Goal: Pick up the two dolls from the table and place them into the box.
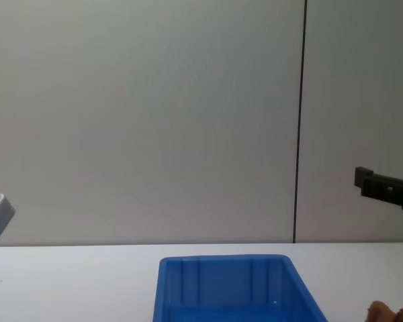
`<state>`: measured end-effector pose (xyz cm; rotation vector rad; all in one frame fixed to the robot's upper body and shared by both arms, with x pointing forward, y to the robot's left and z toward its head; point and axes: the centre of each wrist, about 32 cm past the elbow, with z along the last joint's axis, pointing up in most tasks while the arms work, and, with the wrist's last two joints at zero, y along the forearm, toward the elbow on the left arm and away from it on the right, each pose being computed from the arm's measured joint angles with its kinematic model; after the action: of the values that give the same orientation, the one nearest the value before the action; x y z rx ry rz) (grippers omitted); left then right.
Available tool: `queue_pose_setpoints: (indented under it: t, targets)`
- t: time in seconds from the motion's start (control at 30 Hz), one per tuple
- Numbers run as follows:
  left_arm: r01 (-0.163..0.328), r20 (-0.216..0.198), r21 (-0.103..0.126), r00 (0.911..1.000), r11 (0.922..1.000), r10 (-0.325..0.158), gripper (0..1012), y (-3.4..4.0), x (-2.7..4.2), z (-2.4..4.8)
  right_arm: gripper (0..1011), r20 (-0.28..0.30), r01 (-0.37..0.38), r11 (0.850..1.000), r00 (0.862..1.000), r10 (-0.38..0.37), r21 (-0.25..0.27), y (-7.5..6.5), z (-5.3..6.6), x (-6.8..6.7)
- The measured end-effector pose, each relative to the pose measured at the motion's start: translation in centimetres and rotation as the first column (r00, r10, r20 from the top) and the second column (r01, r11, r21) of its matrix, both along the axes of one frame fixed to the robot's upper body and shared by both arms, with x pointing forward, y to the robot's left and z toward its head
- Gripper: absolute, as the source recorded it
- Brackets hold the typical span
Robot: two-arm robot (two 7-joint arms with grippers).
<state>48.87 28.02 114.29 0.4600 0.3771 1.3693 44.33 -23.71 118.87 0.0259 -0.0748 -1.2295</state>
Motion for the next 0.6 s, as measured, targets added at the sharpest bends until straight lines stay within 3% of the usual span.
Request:
queue_pose_setpoints:
  t: [0.6]
  targets:
    - [-0.004,-0.002,-0.008,1.0,1.0,0.004,754,0.01,0.24,-0.16,1001,0.0,0.0,1.0,1.0,0.0,0.0,0.0,0.0,0.0]
